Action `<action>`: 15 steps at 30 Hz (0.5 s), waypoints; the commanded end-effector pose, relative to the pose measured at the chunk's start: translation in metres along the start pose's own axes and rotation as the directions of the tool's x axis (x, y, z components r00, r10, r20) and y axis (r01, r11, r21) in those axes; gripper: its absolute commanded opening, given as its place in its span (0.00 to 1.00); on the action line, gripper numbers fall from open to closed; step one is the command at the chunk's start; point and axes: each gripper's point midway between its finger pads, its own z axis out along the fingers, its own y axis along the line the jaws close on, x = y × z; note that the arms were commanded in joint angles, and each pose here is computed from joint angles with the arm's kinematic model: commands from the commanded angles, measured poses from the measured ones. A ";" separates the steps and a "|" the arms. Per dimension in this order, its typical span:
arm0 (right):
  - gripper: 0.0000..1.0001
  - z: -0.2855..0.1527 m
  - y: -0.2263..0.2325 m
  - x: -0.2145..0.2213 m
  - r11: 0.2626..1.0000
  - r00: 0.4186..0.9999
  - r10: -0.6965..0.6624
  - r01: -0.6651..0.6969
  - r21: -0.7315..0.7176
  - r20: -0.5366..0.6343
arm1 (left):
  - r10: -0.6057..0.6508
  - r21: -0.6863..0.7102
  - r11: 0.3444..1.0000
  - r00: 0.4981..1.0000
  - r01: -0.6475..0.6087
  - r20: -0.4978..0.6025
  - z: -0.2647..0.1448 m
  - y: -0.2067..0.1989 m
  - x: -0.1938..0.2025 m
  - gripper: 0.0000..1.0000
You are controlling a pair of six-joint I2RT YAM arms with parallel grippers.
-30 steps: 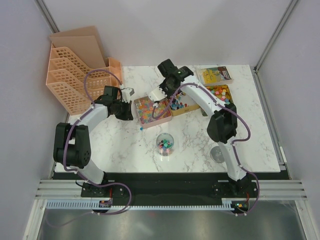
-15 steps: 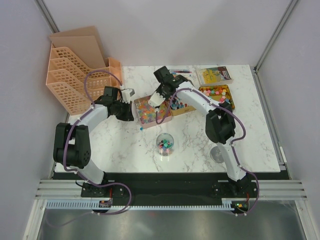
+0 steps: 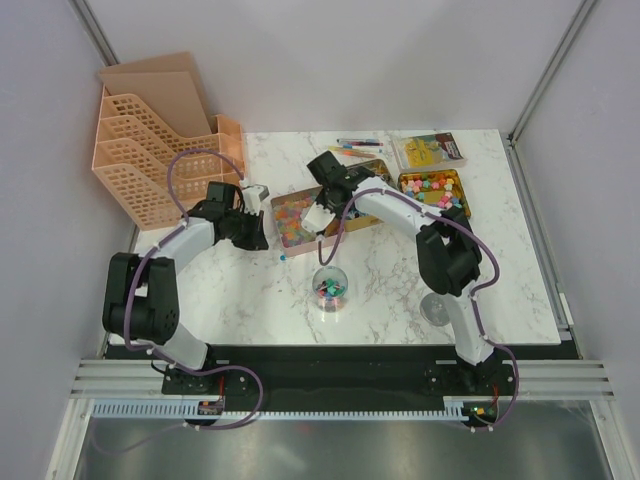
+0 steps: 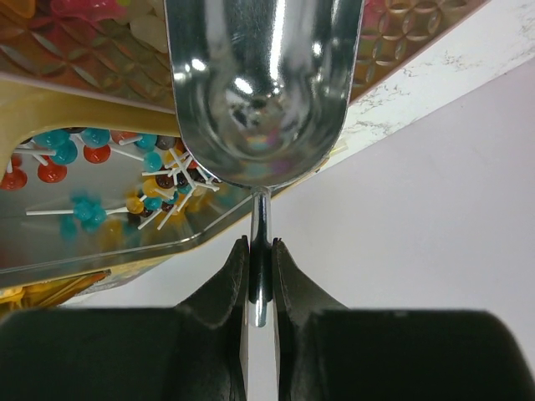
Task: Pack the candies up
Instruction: Scoop the fake candies from the storage box.
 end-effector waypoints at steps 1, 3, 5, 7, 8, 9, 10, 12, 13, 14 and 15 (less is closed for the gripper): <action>0.00 -0.018 -0.006 0.005 0.986 0.985 -0.169 0.169 -0.015 -0.029 | 0.022 0.006 1.000 0.997 -0.022 0.081 -0.008 -0.007 -0.017 0.02; 0.00 -0.016 -0.009 0.003 0.986 0.986 -0.165 0.164 -0.014 -0.033 | 0.027 0.001 1.000 0.996 -0.027 0.085 -0.010 -0.008 -0.018 0.02; 0.00 -0.012 -0.015 -0.004 0.986 0.986 -0.165 0.165 -0.008 -0.030 | 0.033 0.000 0.999 0.995 -0.033 0.093 -0.012 -0.009 -0.020 0.02; 0.00 -0.010 -0.019 -0.008 0.988 0.988 -0.153 0.153 -0.009 -0.032 | 0.032 -0.002 0.999 0.995 -0.032 0.096 -0.013 -0.009 -0.020 0.02; 0.00 -0.013 -0.026 -0.006 0.990 0.989 -0.141 0.141 0.003 -0.038 | 0.030 0.000 1.000 0.995 -0.030 0.098 -0.014 -0.009 -0.021 0.02; 0.00 -0.003 -0.020 -0.013 0.989 0.989 -0.147 0.146 -0.037 -0.024 | 0.032 0.001 0.999 0.995 -0.032 0.099 -0.014 -0.010 -0.021 0.02; 0.00 -0.002 -0.021 -0.016 0.989 0.989 -0.144 0.144 -0.039 -0.020 | 0.034 0.002 0.999 0.995 -0.034 0.099 -0.014 -0.010 -0.020 0.02; 0.00 0.006 -0.020 -0.020 0.988 0.989 -0.145 0.145 -0.045 -0.013 | 0.035 -0.009 0.999 0.994 -0.034 0.101 -0.016 -0.009 -0.021 0.03; 0.00 0.008 -0.019 -0.022 0.988 0.989 -0.145 0.145 -0.048 -0.008 | 0.033 -0.015 0.999 0.994 -0.031 0.102 -0.017 -0.009 -0.020 0.03; 0.00 0.010 -0.017 -0.024 0.989 0.990 -0.141 0.141 -0.055 -0.005 | 0.037 -0.024 0.999 0.994 -0.035 0.104 -0.018 -0.007 -0.020 0.04; 0.00 0.014 -0.015 -0.026 0.988 0.990 -0.144 0.143 -0.062 -0.001 | 0.038 -0.040 0.999 0.994 -0.034 0.105 -0.019 -0.005 -0.020 0.05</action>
